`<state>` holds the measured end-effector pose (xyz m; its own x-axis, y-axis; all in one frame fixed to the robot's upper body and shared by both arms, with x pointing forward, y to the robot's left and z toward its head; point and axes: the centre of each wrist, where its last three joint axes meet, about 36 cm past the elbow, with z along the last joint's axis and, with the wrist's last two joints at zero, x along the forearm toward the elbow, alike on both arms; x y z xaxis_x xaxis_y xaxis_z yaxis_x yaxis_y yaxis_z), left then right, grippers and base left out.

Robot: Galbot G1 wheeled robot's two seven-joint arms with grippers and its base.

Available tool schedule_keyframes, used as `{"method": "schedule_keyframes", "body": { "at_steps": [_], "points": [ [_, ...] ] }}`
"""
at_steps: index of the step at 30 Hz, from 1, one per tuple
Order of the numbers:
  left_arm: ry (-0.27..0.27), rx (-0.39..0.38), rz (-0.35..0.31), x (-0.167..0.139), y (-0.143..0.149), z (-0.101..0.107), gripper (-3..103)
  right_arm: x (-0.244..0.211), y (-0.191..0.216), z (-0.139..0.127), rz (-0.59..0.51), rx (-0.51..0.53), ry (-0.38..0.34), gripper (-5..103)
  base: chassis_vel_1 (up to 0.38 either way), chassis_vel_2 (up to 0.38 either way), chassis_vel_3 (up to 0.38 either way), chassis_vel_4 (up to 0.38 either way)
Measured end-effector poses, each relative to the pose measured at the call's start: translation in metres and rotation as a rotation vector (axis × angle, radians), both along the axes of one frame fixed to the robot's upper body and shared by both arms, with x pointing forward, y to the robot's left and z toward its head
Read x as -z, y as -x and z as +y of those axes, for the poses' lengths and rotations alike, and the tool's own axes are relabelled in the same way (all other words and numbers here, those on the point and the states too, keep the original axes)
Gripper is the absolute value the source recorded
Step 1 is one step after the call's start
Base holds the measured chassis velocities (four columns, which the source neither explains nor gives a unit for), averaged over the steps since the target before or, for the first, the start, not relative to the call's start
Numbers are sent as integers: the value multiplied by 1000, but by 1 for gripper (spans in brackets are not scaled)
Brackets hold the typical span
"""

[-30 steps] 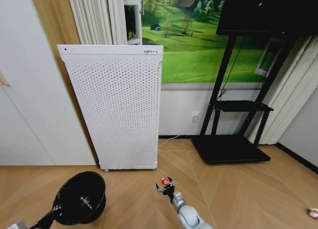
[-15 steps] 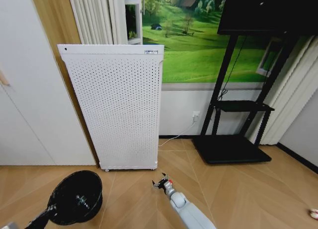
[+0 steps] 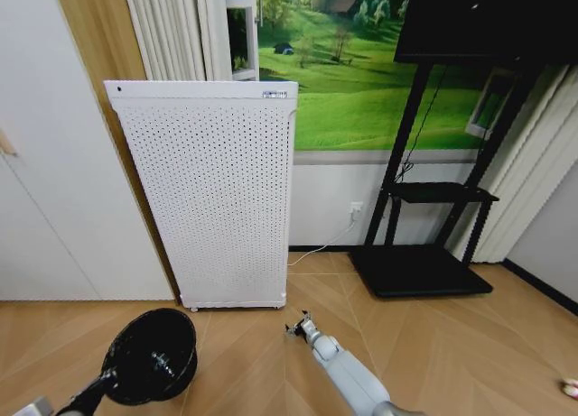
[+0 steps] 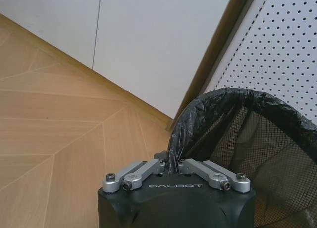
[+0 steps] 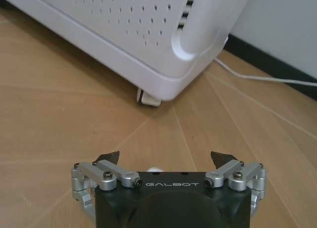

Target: Pick up the trash bin and place the garbage on the floor into it.

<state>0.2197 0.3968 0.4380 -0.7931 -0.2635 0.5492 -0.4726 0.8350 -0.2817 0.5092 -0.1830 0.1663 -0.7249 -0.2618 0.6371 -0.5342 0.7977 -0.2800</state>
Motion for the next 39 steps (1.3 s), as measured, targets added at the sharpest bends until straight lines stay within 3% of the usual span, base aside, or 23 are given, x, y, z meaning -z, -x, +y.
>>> {"method": "schedule_keyframes", "body": {
  "at_steps": [6, 18, 19, 21, 23, 27, 29, 31, 35, 39],
  "points": [
    [7, 7, -7, 0, -2, -4, 4, 8, 5, -10, 67, -11, 35, 100, 0, 0, 0, 0],
    [14, 12, -30, 0, 1, -11, 4, 5, -2, 7, 138, 28, 80, 100, 0, 0, 0, 0],
    [14, 10, -36, 0, 1, -11, 4, 5, -2, 8, 149, 34, 91, 95, 0, 0, 0, 0],
    [13, 8, -43, -1, 0, -10, 4, 6, -2, 8, 155, 39, 96, 95, 0, 0, 0, 0],
    [13, 4, -56, 0, -1, -9, 4, 7, -1, 8, 170, 45, 99, 79, 0, 0, 0, 0],
    [16, 1, -61, 2, -1, -9, 4, 9, 1, 8, 182, 47, 104, 73, 0, 0, 0, 0],
    [24, 1, -67, 3, -2, -11, 4, 10, 3, 11, 190, 41, 109, 57, 0, 0, 0, 0],
    [26, 1, -69, 3, -3, -12, 4, 11, 3, 12, 191, 39, 111, 52, 0, 0, 0, 0],
    [27, 3, -75, 3, -4, -12, 4, 11, 3, 14, 191, 37, 114, 45, 0, 0, 0, 0],
    [25, 6, -80, 2, -6, -11, 4, 11, 4, 15, 192, 38, 111, 44, 0, 0, 0, 0]
  ]
}}
